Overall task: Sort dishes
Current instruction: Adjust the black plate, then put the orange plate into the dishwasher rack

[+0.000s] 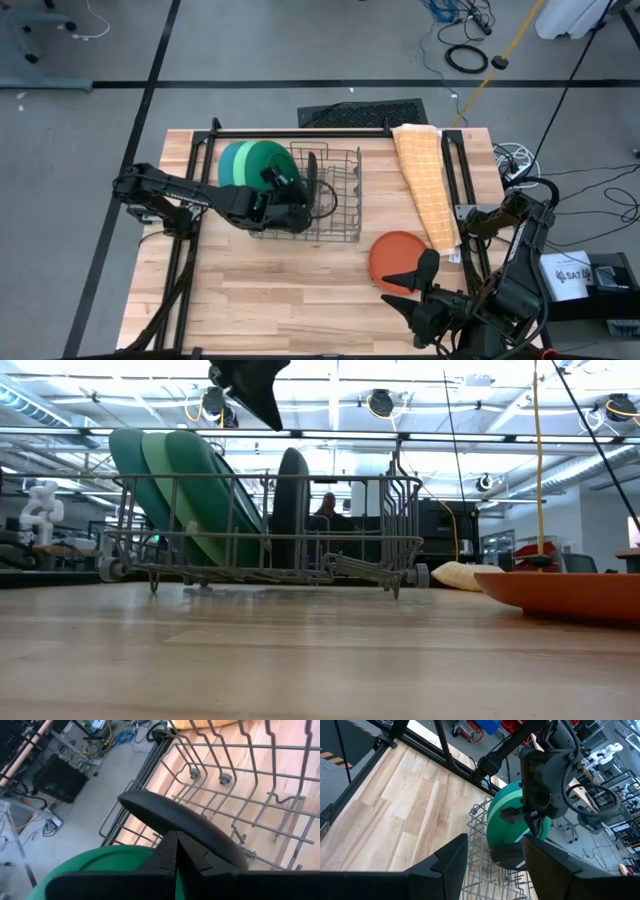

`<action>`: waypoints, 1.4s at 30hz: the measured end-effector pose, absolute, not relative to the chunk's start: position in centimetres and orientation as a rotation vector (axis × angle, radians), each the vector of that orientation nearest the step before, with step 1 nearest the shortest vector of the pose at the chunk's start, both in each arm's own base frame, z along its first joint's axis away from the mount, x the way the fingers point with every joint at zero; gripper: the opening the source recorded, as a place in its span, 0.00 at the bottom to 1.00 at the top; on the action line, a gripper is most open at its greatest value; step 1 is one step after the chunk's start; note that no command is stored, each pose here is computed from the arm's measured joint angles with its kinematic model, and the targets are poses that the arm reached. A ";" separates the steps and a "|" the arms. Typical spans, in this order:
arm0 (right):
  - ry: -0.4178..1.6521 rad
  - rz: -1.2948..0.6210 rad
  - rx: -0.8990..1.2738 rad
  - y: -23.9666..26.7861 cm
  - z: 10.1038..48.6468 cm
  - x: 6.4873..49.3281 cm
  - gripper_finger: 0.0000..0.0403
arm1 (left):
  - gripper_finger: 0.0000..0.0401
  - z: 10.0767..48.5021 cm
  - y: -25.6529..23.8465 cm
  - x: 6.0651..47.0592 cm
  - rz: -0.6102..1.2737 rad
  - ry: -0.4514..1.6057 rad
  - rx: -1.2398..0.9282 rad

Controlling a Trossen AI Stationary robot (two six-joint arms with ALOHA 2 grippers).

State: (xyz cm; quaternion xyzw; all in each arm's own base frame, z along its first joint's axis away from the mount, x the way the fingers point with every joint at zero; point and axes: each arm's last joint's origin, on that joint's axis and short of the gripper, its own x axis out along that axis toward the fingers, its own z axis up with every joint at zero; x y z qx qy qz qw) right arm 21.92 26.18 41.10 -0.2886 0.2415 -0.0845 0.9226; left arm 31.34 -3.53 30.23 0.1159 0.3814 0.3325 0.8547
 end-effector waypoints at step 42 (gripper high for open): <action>1.324 -0.302 0.260 20.5 18.9 24.9 0.45 | 0.02 34.9 -16.7 23.9 0.531 0.338 0.312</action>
